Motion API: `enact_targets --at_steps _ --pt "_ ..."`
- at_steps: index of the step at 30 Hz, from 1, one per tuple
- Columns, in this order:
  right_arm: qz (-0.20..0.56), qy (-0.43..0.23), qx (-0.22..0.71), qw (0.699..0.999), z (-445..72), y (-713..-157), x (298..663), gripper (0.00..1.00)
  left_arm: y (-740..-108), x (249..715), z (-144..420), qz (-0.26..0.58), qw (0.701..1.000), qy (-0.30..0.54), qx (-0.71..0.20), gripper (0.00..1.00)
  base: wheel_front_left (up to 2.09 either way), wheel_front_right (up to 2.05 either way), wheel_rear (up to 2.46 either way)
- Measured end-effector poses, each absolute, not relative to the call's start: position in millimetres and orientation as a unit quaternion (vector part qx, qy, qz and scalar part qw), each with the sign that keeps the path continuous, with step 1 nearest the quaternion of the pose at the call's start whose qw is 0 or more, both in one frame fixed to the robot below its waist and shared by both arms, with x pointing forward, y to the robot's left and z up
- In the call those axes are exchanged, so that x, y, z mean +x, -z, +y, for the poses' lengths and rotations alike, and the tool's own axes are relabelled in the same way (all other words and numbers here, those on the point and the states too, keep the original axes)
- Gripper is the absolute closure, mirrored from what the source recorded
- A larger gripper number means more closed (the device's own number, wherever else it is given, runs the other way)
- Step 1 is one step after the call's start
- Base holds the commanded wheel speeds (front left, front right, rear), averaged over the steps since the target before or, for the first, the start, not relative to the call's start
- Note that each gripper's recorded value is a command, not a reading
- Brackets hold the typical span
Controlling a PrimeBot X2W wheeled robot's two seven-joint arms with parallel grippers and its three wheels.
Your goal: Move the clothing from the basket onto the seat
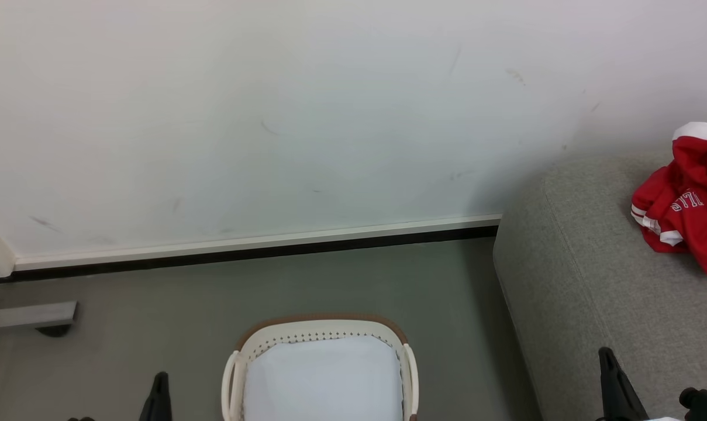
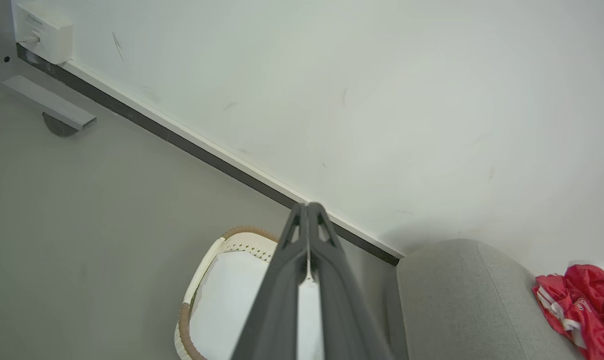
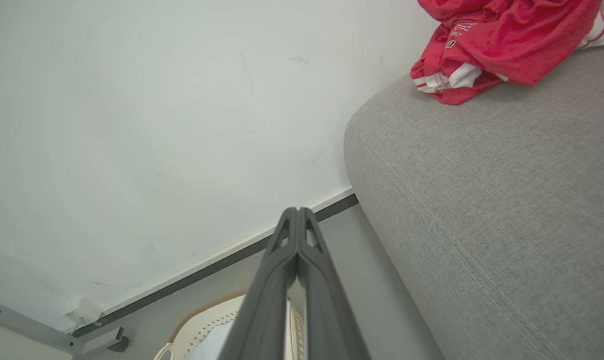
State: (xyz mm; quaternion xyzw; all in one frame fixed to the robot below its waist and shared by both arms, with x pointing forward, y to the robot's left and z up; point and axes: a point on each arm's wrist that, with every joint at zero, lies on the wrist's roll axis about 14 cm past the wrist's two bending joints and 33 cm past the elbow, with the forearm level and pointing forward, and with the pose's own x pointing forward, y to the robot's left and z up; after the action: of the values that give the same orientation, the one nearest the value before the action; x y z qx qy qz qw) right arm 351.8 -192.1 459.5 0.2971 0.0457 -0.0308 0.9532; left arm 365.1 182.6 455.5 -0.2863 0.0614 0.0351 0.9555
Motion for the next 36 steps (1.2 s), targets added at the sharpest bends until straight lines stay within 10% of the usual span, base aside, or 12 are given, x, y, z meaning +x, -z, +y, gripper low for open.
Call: enact_targets --at_steps 36 --pt "0.031 0.046 0.497 0.866 -201.7 -473.7 365.8 1.0 -470.0 377.3 188.0 0.051 0.866 -0.041 -0.496 1.0 0.0 0.0 0.0"
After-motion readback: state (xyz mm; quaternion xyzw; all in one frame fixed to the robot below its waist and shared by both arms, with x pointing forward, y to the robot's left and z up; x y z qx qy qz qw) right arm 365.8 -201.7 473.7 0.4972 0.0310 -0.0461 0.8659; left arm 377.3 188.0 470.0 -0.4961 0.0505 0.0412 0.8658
